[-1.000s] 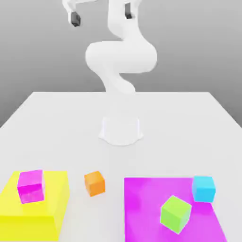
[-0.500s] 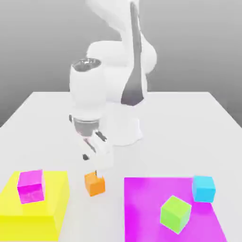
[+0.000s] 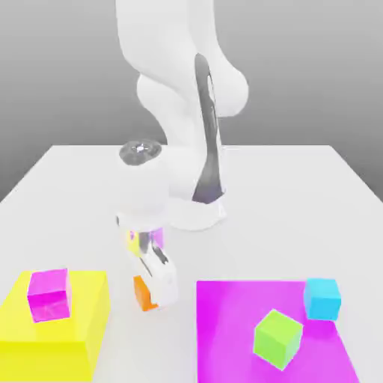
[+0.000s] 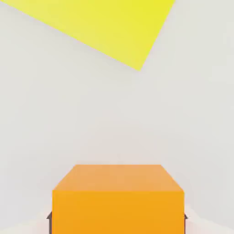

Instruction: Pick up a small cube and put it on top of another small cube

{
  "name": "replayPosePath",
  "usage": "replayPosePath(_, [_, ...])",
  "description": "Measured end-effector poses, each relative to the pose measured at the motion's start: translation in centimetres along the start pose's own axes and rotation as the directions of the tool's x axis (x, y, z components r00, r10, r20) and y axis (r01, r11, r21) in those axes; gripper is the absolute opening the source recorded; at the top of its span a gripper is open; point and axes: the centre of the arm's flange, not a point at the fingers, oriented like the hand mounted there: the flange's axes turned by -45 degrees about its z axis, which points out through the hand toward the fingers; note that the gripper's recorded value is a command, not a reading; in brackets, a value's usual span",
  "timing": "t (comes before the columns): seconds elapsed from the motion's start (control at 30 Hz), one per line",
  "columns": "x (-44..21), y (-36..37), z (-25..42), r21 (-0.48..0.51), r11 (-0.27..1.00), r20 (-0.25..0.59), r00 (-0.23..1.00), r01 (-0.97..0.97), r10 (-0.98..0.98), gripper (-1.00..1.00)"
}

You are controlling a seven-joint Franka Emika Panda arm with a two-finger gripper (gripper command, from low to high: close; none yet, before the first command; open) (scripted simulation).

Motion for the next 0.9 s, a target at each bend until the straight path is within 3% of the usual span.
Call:
replayPosePath(0.43, [0.1, -0.1, -6.4, -0.001, 1.000, 0.000, 1.000, 0.001, -0.001, -1.00])
replayPosePath(0.9, [15.7, -3.9, -19.0, -0.004, 0.991, -0.001, 0.991, 0.131, -0.131, -1.00])
